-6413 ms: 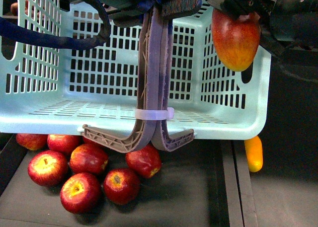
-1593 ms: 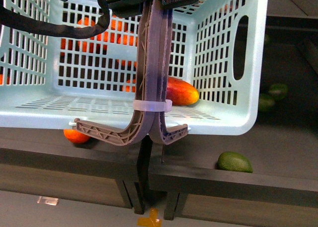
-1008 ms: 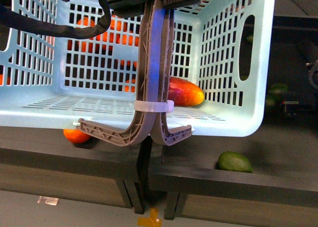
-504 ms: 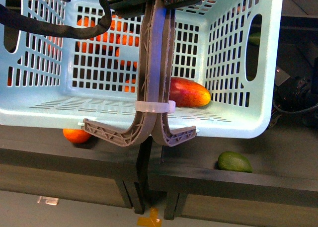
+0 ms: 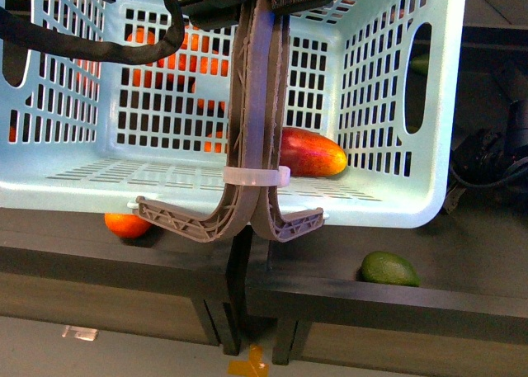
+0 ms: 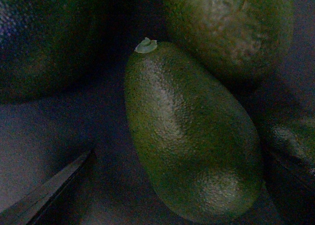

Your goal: Pick mango and avocado into basket

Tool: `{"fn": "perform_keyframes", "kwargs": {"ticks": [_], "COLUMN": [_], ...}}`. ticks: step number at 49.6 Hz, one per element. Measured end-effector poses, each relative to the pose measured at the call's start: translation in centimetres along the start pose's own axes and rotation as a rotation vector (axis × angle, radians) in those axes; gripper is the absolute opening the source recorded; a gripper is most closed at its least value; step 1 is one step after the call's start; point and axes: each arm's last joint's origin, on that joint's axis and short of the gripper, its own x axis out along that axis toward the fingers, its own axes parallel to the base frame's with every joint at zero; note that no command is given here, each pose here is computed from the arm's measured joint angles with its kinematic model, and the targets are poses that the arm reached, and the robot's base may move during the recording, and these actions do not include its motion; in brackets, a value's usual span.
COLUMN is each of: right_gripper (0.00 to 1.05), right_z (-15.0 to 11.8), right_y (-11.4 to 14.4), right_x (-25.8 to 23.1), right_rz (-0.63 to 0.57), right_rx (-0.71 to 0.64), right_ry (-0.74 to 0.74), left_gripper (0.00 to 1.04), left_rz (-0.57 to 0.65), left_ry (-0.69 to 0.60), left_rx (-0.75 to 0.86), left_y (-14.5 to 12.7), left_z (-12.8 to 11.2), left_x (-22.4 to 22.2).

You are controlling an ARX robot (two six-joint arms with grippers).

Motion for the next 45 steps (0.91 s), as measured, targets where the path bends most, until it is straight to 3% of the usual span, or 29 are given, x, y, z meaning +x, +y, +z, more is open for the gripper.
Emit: {"fn": "perform_keyframes", "kwargs": {"ticks": [30, 34, 37, 45], "right_gripper": [0.97, 0.9, 0.95, 0.75], "right_z": [0.4, 0.3, 0.2, 0.2], "right_y": [0.4, 0.8, 1.0, 1.4], "right_x": [0.5, 0.5, 0.5, 0.6], "right_rz": [-0.025, -0.022, -0.018, -0.016], "right_rx": [0.093, 0.099, 0.109, 0.115], "right_ry": [-0.038, -0.036, -0.032, -0.028], "left_gripper": [0.05, 0.05, 0.05, 0.05], "left_rz": [0.003, 0.001, 0.0, 0.0], "left_ry": [-0.001, 0.0, 0.0, 0.0], "left_rx": [0.0, 0.0, 0.0, 0.0], "left_y": [0.0, 0.0, 0.0, 0.0], "left_z": [0.0, 0.0, 0.0, 0.0], "left_x": [0.0, 0.0, 0.0, 0.0]}}
